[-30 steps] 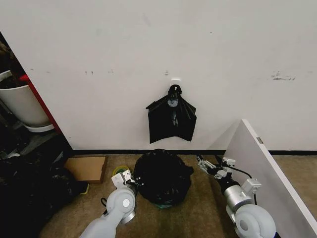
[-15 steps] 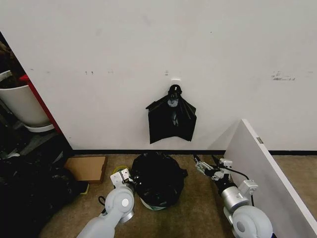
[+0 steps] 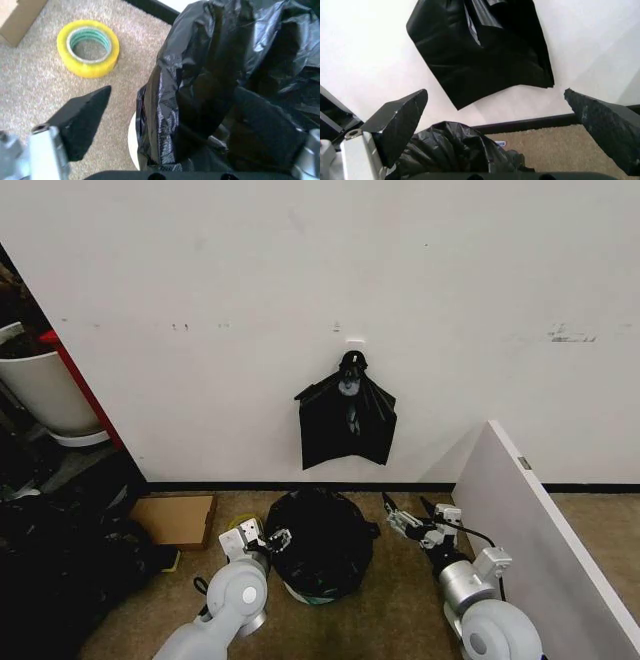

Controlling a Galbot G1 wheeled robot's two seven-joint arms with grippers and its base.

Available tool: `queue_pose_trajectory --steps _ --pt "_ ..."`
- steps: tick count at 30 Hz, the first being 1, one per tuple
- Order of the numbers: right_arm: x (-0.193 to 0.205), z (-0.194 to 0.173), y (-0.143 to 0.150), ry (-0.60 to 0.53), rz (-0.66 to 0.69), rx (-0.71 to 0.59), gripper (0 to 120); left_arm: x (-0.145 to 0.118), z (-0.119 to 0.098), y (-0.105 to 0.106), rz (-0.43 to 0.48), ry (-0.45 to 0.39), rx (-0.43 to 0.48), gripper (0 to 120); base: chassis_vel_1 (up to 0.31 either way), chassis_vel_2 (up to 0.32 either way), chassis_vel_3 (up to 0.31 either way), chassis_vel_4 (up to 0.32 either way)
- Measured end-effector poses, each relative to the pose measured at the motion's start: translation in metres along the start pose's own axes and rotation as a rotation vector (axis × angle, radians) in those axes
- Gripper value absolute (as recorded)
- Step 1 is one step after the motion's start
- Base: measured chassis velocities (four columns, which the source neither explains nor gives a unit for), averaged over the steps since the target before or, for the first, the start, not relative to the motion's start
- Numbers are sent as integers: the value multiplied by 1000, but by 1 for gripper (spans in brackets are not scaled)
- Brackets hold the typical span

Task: Place the garbage bag over the trash bin.

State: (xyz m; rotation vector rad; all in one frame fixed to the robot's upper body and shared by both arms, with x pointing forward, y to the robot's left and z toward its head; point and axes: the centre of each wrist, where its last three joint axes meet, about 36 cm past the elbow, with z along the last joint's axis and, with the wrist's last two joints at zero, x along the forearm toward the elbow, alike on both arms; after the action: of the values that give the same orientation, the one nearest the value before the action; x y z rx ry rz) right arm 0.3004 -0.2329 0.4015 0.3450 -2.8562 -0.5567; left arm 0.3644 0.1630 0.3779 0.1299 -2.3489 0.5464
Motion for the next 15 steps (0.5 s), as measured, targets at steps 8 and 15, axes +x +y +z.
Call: queue_pose_trajectory --steps 8,15 --pt "2 0 4 -6 -1 -5 100 8 -2 2 28 -51 -28 100 0 0 0 0" --pt "6 2 6 -10 9 -6 100 16 -5 8 48 -93 -59 100 0 0 0 0"
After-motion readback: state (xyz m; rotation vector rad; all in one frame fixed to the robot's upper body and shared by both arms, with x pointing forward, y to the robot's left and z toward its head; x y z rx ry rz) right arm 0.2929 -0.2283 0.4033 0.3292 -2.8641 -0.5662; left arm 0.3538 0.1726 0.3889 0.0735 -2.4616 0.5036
